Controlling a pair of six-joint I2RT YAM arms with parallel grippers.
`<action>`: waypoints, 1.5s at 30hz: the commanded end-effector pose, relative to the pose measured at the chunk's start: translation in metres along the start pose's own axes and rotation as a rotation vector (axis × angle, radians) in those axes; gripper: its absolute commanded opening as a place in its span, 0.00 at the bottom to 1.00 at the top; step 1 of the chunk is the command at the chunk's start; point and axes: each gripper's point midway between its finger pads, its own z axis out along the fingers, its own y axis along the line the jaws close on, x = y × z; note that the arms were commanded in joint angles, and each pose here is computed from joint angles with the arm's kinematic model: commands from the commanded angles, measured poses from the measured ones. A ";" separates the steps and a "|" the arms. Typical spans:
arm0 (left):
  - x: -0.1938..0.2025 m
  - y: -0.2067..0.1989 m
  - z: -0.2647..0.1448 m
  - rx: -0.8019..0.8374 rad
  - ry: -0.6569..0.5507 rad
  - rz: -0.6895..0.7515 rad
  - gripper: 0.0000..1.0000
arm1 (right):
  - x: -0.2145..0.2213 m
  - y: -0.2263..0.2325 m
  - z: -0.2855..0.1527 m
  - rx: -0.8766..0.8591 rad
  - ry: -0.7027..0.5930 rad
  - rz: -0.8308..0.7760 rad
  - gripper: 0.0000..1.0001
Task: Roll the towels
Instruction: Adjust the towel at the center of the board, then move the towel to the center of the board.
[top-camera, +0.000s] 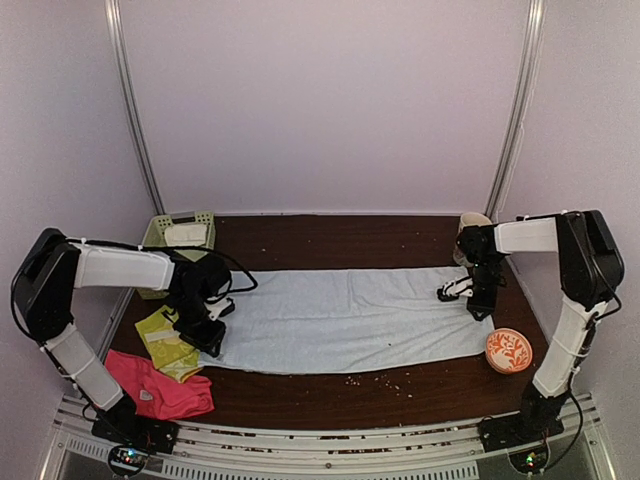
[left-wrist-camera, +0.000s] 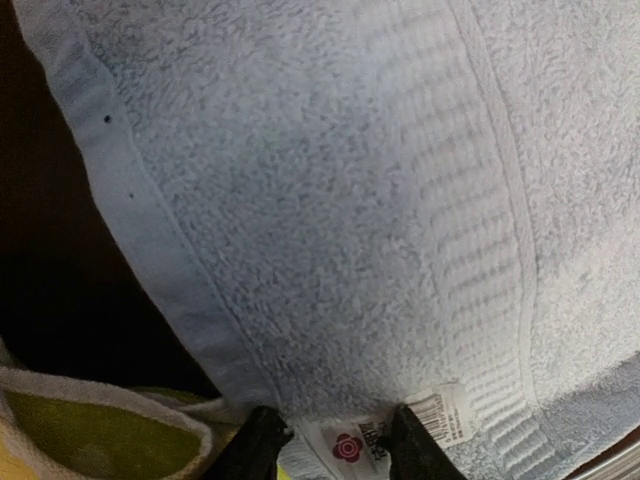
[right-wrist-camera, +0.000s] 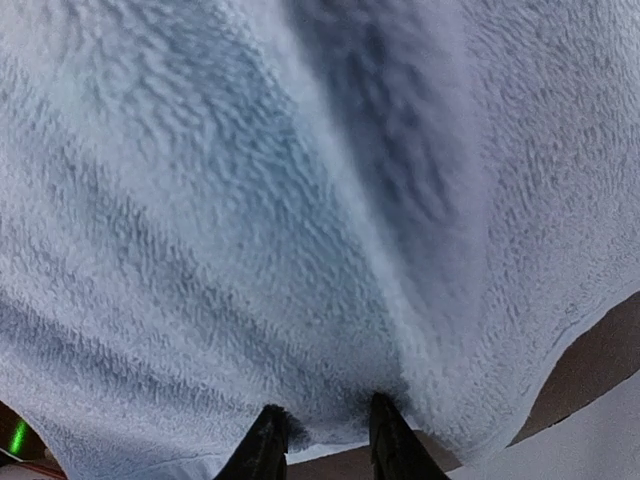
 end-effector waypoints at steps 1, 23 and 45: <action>0.020 0.021 -0.001 -0.088 0.047 -0.106 0.43 | 0.010 -0.019 0.012 0.065 0.056 0.023 0.29; 0.023 0.004 0.008 0.132 0.007 -0.260 0.04 | 0.015 -0.020 0.010 0.074 0.022 0.080 0.28; -0.055 0.042 -0.093 -0.014 -0.204 -0.338 0.15 | -0.020 -0.021 -0.086 -0.007 -0.295 0.148 0.41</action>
